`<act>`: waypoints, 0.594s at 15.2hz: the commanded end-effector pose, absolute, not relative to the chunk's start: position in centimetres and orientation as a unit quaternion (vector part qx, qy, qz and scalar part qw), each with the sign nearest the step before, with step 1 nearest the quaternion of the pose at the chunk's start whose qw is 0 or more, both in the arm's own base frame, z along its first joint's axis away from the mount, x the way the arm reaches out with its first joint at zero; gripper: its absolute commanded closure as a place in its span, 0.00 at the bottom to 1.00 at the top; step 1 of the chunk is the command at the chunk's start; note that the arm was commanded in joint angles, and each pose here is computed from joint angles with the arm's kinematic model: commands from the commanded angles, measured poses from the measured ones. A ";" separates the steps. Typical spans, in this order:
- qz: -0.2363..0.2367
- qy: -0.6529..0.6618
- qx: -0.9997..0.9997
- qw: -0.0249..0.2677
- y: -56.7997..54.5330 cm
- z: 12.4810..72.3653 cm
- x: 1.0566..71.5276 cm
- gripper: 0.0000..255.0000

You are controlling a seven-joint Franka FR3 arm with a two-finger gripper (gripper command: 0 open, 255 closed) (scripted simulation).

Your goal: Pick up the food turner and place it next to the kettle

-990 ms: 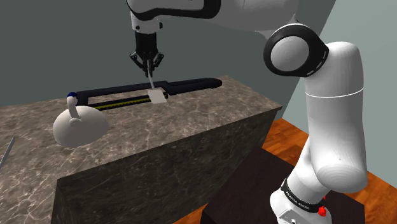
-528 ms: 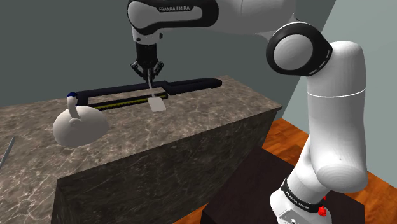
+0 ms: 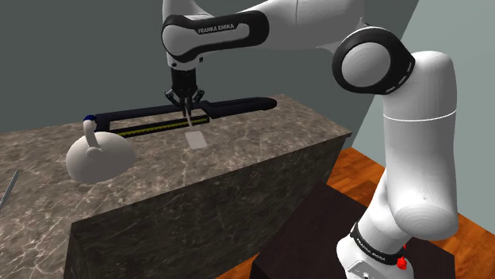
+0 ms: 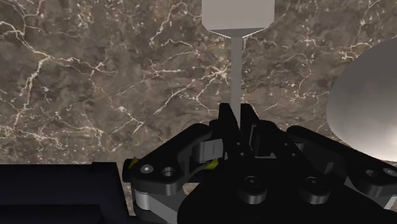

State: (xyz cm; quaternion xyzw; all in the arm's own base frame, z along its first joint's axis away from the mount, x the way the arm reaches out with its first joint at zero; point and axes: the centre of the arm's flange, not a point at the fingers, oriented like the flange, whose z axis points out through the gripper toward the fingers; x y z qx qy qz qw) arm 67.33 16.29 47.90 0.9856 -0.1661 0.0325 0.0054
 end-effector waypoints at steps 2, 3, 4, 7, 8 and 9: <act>0.033 -0.166 0.986 0.005 16.2 46.3 67.2 1.00; 0.033 -0.166 0.986 0.005 16.2 45.8 67.2 1.00; 0.033 -0.166 0.986 0.005 16.2 45.3 67.2 1.00; 0.033 -0.166 0.986 0.005 16.2 43.7 67.2 1.00; 0.033 -0.166 0.986 0.005 16.2 43.2 67.2 1.00; 0.033 -0.166 0.986 0.005 16.2 42.6 67.2 1.00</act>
